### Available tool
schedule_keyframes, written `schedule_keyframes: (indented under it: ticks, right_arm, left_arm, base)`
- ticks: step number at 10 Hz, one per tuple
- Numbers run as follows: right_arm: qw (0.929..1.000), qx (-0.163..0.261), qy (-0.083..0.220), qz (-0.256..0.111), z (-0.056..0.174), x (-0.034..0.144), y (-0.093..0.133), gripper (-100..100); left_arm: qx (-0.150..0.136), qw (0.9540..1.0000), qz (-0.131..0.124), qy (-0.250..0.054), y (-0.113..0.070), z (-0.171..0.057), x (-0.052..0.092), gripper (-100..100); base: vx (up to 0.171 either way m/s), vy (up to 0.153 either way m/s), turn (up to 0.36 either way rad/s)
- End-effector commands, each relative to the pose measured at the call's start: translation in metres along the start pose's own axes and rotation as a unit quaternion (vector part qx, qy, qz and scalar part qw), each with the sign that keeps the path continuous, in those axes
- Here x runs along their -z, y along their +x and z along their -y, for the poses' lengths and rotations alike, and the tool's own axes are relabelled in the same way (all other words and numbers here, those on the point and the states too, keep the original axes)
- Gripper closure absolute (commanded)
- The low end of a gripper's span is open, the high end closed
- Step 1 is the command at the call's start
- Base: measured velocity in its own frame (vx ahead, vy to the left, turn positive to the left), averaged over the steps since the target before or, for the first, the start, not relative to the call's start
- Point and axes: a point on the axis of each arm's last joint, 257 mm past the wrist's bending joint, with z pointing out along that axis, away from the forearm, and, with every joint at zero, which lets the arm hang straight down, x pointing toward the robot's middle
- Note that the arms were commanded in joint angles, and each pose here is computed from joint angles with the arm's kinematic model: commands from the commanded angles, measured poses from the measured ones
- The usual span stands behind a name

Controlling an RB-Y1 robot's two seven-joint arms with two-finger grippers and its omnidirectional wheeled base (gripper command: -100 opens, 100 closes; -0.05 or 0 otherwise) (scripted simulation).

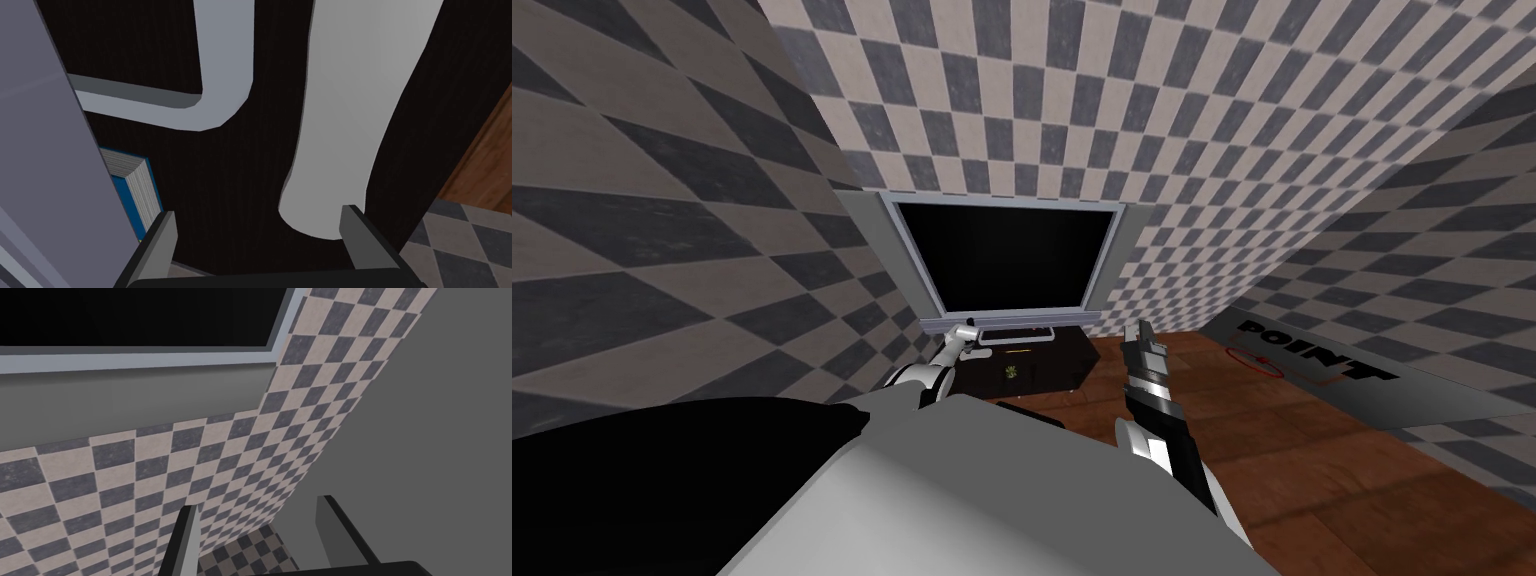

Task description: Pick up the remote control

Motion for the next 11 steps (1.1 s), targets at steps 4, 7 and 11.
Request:
schedule_keyframes:
  ticks: [4, 7, 11]
  right_arm:
    - [1.0000, 0.000, 0.000, 0.000, 0.000, 0.000, 0.000, 0]
    - [1.0000, 0.000, 0.000, 0.000, 0.000, 0.000, 0.000, 0]
    - [1.0000, 0.000, 0.000, 0.000, 0.000, 0.000, 0.000, 0]
  left_arm:
    - [0.010, 0.9970, 0.011, -0.076, -0.004, -0.042, -0.006, -100]
    - [0.015, 0.9918, 0.020, -0.125, -0.008, -0.076, -0.011, -100]
    - [0.013, 0.9914, 0.021, -0.129, -0.010, -0.090, -0.019, -100]
  base:
    - [0.012, -0.007, -0.069]
    - [0.029, 0.008, -0.069]
    - [0.023, 0.007, -0.014]
